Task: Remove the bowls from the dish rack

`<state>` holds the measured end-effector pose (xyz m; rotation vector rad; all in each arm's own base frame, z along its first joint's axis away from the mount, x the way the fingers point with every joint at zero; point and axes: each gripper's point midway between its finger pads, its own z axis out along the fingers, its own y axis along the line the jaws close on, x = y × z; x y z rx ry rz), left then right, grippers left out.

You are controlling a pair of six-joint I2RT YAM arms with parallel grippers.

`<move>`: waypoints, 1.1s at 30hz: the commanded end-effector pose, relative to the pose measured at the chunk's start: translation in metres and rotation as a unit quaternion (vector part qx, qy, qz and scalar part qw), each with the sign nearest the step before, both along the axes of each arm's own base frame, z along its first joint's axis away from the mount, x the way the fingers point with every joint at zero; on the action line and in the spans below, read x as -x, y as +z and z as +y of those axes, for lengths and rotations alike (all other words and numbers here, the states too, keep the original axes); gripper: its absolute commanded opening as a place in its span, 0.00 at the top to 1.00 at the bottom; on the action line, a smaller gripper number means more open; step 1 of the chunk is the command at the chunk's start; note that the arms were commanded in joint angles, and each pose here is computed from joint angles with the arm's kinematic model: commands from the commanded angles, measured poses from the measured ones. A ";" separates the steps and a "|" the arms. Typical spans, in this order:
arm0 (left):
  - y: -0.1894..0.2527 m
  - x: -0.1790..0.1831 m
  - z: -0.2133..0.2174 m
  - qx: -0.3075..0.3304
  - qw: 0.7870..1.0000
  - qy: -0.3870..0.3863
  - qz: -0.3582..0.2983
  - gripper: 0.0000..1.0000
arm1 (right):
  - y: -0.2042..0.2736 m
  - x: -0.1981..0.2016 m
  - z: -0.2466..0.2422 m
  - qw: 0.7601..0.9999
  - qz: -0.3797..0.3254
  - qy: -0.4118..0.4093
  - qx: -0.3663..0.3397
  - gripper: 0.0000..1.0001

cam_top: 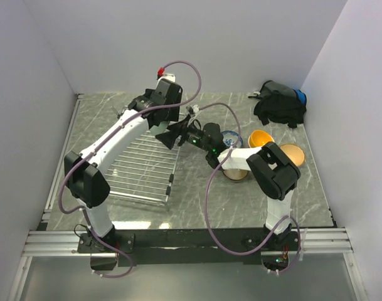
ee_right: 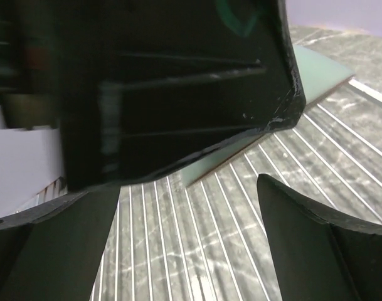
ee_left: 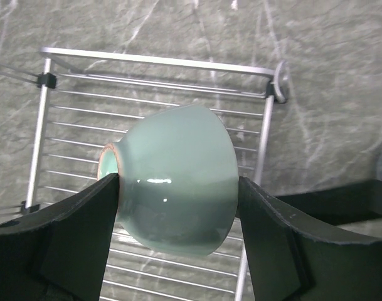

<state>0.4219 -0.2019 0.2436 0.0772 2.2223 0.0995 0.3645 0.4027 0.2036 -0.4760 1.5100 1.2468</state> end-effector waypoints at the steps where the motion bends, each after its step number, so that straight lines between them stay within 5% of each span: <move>1: 0.056 0.001 -0.012 0.087 0.994 -0.006 -0.073 0.62 | 0.038 -0.003 0.011 0.998 -0.048 0.010 -0.038 0.06; 6: 0.060 0.006 -0.015 0.119 0.990 -0.010 -0.079 0.62 | 0.043 0.000 0.016 0.997 -0.058 0.021 -0.037 0.18; 12: 0.067 0.010 -0.022 0.164 0.982 -0.020 -0.087 0.62 | 0.048 0.007 0.018 0.996 -0.068 0.032 -0.037 0.74; 16: 0.069 0.014 -0.023 0.180 0.979 -0.024 -0.090 0.57 | 0.056 0.011 0.015 0.996 -0.081 0.035 -0.031 0.99; 19: 0.079 0.017 -0.019 0.184 0.977 -0.024 -0.103 0.51 | 0.058 0.017 0.011 0.996 -0.086 0.037 -0.012 1.00; 27: 0.126 0.041 0.018 0.178 0.968 -0.007 -0.178 0.12 | 0.067 0.039 -0.009 0.994 -0.094 0.031 0.036 1.00; 33: 0.140 0.070 0.061 0.149 0.959 0.015 -0.242 0.01 | 0.055 0.053 -0.039 0.990 -0.055 -0.003 0.132 1.00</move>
